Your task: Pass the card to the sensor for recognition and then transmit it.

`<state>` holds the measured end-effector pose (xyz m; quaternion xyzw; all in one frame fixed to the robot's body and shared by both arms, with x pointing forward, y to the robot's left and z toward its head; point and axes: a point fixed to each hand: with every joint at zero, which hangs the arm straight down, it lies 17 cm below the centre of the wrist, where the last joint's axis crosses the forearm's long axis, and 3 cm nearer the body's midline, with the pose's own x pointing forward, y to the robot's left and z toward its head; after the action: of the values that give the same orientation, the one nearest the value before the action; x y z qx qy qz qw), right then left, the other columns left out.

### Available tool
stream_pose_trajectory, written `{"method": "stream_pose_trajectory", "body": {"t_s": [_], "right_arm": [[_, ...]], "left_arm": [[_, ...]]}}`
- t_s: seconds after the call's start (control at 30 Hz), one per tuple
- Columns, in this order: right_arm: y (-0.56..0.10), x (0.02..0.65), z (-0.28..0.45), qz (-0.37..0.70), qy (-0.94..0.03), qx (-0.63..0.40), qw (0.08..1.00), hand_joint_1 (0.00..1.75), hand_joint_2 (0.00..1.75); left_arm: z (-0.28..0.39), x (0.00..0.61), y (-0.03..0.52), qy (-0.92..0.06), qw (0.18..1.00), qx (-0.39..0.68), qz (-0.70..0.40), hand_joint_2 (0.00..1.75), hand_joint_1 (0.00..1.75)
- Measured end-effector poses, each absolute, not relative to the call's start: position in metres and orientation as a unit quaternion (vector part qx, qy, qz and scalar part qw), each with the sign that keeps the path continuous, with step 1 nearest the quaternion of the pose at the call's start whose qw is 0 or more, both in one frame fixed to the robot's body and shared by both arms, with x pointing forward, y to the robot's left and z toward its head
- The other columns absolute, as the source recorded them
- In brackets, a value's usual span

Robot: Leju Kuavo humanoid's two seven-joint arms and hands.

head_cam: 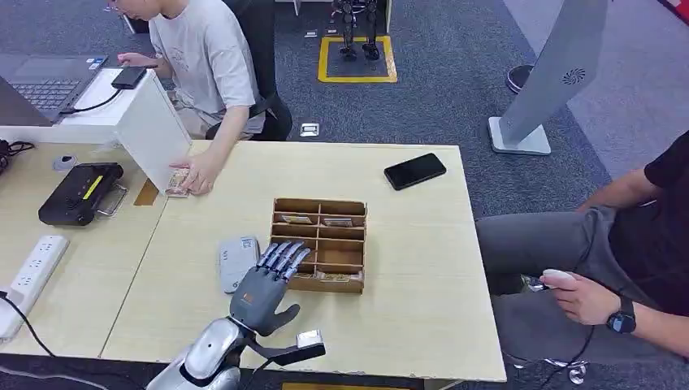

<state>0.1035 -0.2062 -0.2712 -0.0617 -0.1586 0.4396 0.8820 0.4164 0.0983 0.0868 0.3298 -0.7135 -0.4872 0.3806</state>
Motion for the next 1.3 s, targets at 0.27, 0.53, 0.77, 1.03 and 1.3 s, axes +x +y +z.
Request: {"method": "stream_pose_trajectory", "body": {"t_s": [0.27, 0.53, 0.77, 1.03, 1.3], "right_arm": [[-0.2055, 0.1038, -0.2711, 0.434, -0.158, -0.061, 0.885, 0.00, 1.75], [-0.2030, 0.1091, -0.2698, 0.438, -0.163, -0.059, 0.882, 0.00, 1.75], [-0.2019, 0.1094, -0.2696, 0.442, -0.163, -0.058, 0.880, 0.00, 1.75], [-0.2026, 0.1097, -0.2696, 0.441, -0.162, -0.058, 0.881, 0.00, 1.75], [-0.2030, 0.1096, -0.2697, 0.442, -0.161, -0.058, 0.881, 0.00, 1.75]], "left_arm": [[0.0845, 0.4162, 0.0965, -0.714, 0.386, 0.325, -0.486, 1.75, 0.00], [0.0863, 0.4211, 0.0968, -0.714, 0.383, 0.327, -0.487, 1.75, 0.00], [0.0848, 0.4223, 0.0975, -0.712, 0.384, 0.328, -0.488, 1.75, 0.00], [0.0832, 0.4232, 0.0969, -0.710, 0.386, 0.328, -0.489, 1.75, 1.69], [0.0828, 0.4252, 0.0970, -0.710, 0.387, 0.327, -0.489, 1.75, 1.69]]}}
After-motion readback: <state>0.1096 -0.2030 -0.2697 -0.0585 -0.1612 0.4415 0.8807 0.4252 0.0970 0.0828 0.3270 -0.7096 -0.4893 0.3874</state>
